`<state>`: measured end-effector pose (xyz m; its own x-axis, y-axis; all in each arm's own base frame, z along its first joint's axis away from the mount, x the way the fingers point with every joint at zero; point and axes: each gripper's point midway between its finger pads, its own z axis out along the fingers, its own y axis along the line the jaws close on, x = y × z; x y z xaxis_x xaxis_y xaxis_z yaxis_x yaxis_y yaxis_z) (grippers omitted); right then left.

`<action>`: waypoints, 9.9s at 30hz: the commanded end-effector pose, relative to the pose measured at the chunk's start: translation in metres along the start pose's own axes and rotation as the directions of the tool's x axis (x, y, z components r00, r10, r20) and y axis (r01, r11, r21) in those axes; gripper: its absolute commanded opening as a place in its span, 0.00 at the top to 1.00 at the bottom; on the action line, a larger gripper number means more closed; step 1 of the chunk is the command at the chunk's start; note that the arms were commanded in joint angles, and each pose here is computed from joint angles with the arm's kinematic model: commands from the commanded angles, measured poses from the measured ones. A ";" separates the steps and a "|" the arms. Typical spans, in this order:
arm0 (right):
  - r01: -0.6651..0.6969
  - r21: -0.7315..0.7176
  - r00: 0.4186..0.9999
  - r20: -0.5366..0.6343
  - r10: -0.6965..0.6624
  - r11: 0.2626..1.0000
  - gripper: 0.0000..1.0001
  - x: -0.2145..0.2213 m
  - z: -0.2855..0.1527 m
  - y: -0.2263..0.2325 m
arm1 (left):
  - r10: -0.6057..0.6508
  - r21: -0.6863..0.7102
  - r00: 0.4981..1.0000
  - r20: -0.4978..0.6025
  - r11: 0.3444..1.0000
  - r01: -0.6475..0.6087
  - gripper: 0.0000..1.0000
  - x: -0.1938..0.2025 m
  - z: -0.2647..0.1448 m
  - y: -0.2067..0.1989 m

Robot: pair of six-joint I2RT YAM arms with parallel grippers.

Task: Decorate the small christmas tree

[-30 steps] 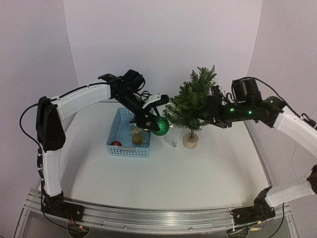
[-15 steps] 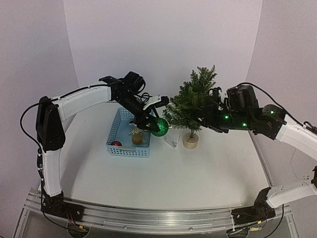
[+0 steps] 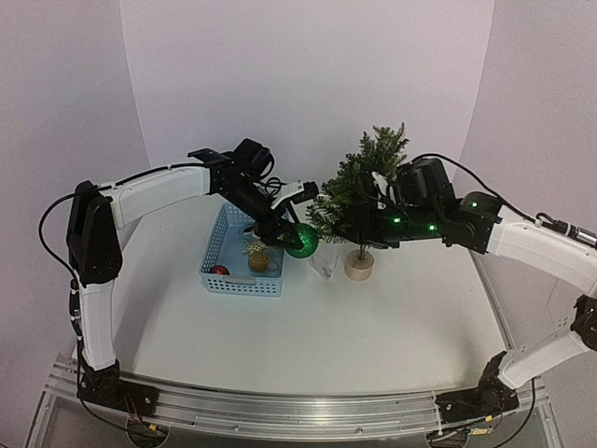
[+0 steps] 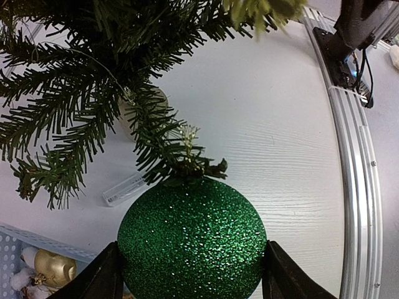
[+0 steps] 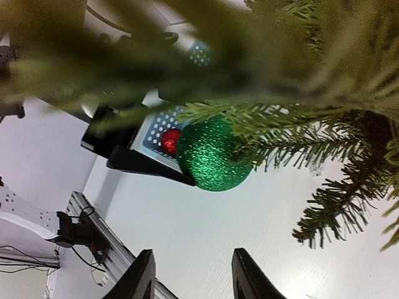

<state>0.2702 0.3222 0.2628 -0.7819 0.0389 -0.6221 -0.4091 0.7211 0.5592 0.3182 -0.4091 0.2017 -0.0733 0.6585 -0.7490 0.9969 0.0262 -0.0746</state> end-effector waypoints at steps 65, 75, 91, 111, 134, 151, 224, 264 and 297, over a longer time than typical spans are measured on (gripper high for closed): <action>0.064 -0.062 0.985 0.167 -0.053 0.996 0.60 -0.041 -0.006 0.054 | 0.028 0.023 0.994 0.108 0.999 -0.031 0.16 -0.036 -0.041 -0.008; 0.181 -0.234 0.982 0.103 -0.161 0.955 0.58 -0.035 -0.010 0.094 | 0.008 -0.028 0.988 0.154 1.000 -0.004 0.16 -0.043 -0.079 0.016; 0.227 -0.275 0.973 0.109 -0.204 0.934 0.55 -0.039 -0.011 0.107 | -0.188 -0.194 0.975 -0.121 0.968 0.162 0.18 0.093 -0.057 0.081; 0.225 -0.279 0.974 0.099 -0.205 0.933 0.54 -0.038 -0.006 0.107 | 0.215 -0.035 0.937 -0.277 0.972 -0.233 0.28 0.167 0.017 0.089; 0.229 -0.288 0.973 0.101 -0.208 0.930 0.53 -0.037 -0.010 0.109 | 0.163 -0.116 0.945 -0.282 0.972 -0.202 0.77 0.155 0.012 0.102; 0.263 -0.304 0.964 0.128 -0.234 0.916 0.53 -0.044 -0.016 0.118 | 0.247 -0.155 0.938 -0.243 0.945 -0.289 0.67 0.094 -0.066 0.072; 0.100 0.231 0.831 0.516 -0.209 0.968 0.42 -0.121 -0.153 0.028 | 0.418 -0.289 0.901 0.116 0.882 -0.372 0.95 -0.110 -0.095 0.041; -0.040 0.380 0.903 0.410 -0.130 0.924 0.40 -0.097 -0.141 -0.068 | 0.418 -0.675 0.898 -0.138 0.624 -0.394 1.00 -0.057 -0.055 0.142; -0.044 0.370 0.876 0.461 -0.142 0.928 0.40 -0.100 -0.166 -0.063 | 0.359 -0.575 0.921 -0.152 0.725 -0.378 1.00 -0.064 -0.057 0.094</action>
<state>0.2971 0.1619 0.3699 -0.4371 0.2334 -0.8686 -0.1672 0.9279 0.3334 0.4266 -0.4117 0.2332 0.2609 0.7533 -0.6038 0.8069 0.1733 0.5648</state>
